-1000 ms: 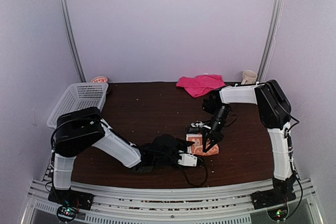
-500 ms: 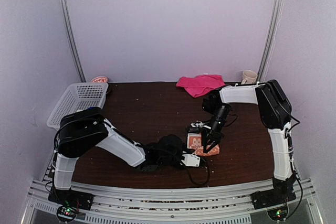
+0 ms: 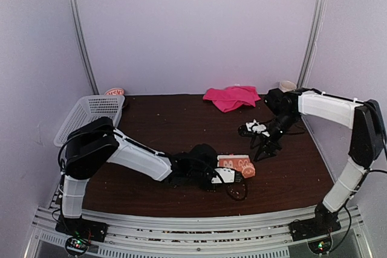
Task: Roll the towels
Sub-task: Roll the towel at the center of the board.
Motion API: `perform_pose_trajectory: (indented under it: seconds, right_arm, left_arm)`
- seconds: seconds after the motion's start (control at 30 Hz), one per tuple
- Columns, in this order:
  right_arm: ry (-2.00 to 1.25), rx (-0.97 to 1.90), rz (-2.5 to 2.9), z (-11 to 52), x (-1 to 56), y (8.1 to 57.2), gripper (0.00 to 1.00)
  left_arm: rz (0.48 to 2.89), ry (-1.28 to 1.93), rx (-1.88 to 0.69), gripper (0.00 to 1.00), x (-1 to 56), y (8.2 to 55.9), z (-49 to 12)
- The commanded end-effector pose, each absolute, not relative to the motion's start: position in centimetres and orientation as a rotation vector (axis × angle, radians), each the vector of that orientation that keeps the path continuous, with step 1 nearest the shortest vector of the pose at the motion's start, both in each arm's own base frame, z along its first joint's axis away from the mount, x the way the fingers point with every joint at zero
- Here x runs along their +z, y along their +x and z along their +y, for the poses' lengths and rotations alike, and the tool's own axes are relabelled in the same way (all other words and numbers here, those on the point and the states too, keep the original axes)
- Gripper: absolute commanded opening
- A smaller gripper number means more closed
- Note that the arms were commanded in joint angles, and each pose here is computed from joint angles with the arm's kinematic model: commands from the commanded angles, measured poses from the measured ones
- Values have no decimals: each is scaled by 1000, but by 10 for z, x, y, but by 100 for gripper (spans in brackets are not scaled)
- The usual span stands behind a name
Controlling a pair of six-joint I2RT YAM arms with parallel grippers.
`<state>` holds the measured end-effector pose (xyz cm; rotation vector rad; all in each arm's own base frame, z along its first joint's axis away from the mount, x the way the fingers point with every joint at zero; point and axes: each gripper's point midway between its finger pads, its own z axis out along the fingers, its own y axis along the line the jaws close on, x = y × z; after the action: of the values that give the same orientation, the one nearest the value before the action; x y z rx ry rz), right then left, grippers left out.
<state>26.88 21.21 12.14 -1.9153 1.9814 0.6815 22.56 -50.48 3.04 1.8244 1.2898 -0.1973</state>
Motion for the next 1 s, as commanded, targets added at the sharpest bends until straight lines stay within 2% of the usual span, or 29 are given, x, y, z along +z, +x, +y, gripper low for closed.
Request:
perform_pose_trajectory:
  seconds: [0.0,0.2,0.5,0.97]
  right_arm:
    - [-1875,393,1797,197,115,277,68]
    - [-1830,132,1565,182,116,266,72]
    - [-1833,-59,1296,193,107,250,76]
    - [-1762,-314,1229,235,88,262,70]
  left_arm:
    - [1492,1937,-331,0,0,212,-489]
    - [1591,1954,-462,0,2,215,-495]
    - [1711,1924,-668,0,10,230,-501]
    - [1857,1893,-874,1,-1,246,-504]
